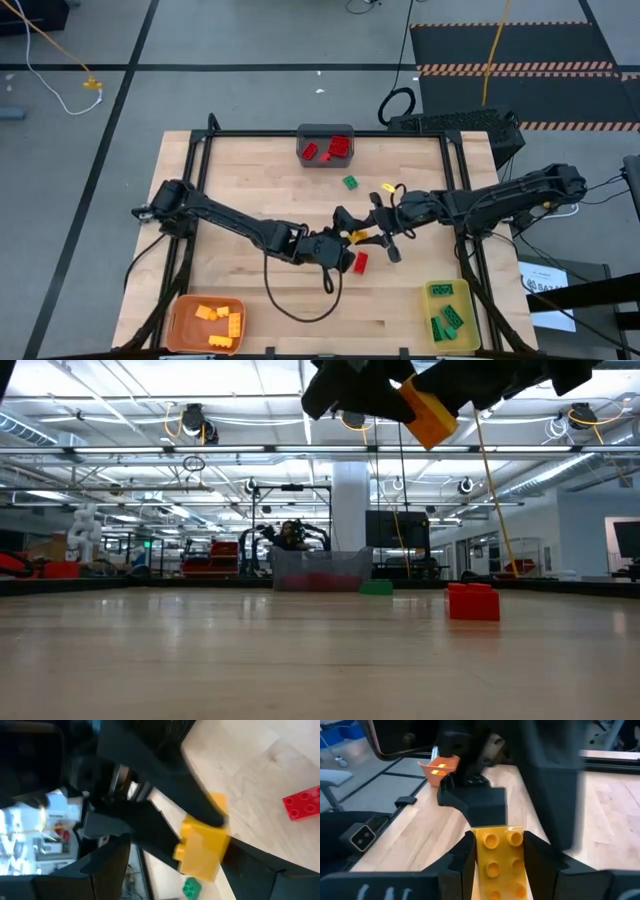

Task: Sort & place blocks by color
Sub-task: Put the yellow game piece into the orange bin

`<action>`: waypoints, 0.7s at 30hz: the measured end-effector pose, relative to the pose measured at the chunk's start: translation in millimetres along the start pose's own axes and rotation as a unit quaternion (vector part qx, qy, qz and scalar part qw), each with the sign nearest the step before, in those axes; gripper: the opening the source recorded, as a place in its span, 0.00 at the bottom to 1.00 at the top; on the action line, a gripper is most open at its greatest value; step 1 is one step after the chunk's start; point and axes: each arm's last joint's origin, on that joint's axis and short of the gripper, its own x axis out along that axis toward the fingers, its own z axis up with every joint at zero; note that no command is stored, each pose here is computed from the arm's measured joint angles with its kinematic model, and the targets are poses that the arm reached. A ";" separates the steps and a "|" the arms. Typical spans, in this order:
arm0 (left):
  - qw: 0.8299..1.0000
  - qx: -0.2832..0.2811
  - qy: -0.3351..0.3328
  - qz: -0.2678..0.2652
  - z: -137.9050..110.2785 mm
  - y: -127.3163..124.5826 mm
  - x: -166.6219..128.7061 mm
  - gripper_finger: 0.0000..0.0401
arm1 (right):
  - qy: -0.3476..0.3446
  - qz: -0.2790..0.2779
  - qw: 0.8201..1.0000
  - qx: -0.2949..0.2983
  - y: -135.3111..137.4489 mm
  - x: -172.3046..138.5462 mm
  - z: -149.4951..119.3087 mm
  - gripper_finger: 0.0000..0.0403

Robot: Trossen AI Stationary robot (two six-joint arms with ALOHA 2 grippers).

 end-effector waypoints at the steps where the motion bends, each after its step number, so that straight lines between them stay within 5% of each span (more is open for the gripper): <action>1: 1.000 -0.004 0.000 -0.002 -0.8 0.2 0.6 0.73 | 0.002 -0.001 1.000 0.000 -0.3 1.6 -0.8 0.29; 15: 1.000 -0.014 -0.005 -0.023 1.2 -4.9 -3.9 0.52 | -0.012 0.021 1.000 0.015 -3.2 5.1 0.3 0.29; 21: 1.000 0.003 -0.006 -0.022 3.2 -6.6 -6.0 0.53 | -0.012 0.013 0.999 0.044 -7.3 4.5 0.2 0.29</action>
